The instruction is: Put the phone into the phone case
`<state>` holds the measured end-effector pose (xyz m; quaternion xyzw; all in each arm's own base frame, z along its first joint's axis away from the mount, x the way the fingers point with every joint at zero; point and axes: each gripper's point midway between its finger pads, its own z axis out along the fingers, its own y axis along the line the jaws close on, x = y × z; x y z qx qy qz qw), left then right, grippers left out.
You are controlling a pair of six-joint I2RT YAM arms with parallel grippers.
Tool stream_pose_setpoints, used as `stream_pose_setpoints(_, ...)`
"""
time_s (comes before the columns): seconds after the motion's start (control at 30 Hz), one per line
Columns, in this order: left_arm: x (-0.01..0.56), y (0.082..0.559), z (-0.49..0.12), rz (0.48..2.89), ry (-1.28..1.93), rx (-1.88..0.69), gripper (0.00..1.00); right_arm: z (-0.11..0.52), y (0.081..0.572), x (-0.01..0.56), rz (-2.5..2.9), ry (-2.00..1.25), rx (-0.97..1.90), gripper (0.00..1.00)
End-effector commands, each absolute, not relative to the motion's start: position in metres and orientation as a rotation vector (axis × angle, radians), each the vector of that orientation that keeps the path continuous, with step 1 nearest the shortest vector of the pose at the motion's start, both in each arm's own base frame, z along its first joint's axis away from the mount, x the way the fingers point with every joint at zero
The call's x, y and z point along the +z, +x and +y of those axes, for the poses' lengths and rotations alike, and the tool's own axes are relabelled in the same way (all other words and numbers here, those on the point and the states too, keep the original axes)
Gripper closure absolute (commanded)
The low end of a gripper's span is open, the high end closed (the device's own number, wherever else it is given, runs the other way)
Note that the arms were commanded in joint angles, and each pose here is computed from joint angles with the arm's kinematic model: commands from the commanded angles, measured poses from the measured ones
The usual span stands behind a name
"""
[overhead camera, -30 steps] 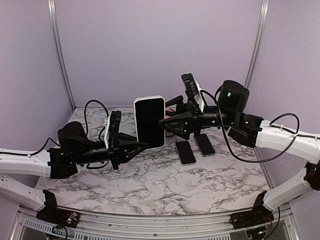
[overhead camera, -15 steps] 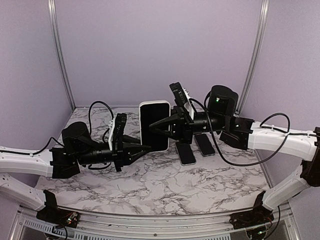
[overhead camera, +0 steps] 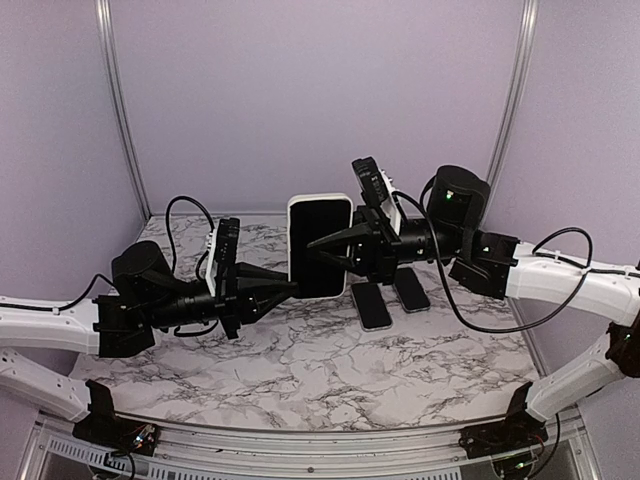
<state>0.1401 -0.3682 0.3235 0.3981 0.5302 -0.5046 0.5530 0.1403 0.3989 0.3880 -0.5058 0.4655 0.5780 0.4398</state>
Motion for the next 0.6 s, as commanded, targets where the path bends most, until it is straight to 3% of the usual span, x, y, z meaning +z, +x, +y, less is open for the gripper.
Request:
stream_pose_setpoints(0.0,0.336,0.142,-0.376,1.224,0.930,-1.203,1.00,0.389,0.128,0.431,0.993,-1.248,1.429,1.00)
stream_pose_setpoints(0.2,0.333,0.148,-0.374,1.243,0.915,-1.165,1.00,0.385,0.128,0.434,0.995,-1.239,1.402,1.00)
stream_pose_setpoints(0.27,0.329,0.144,-0.376,1.246,0.943,-1.181,0.64,0.384,0.127,0.435,0.988,-1.241,1.399,1.00)
stream_pose_setpoints(0.3,0.327,0.143,-0.378,1.247,0.953,-1.191,0.58,0.384,0.126,0.436,0.982,-1.243,1.401,1.00)
stream_pose_setpoints(0.37,0.325,0.143,-0.380,1.256,0.957,-1.194,0.65,0.384,0.125,0.436,0.977,-1.249,1.405,1.00)
stream_pose_setpoints(0.47,0.326,0.146,-0.381,1.259,0.947,-1.185,1.00,0.385,0.125,0.434,0.982,-1.255,1.409,1.00)
stream_pose_setpoints(0.57,0.329,0.146,-0.379,1.253,0.937,-1.177,1.00,0.387,0.125,0.428,0.995,-1.269,1.421,1.00)
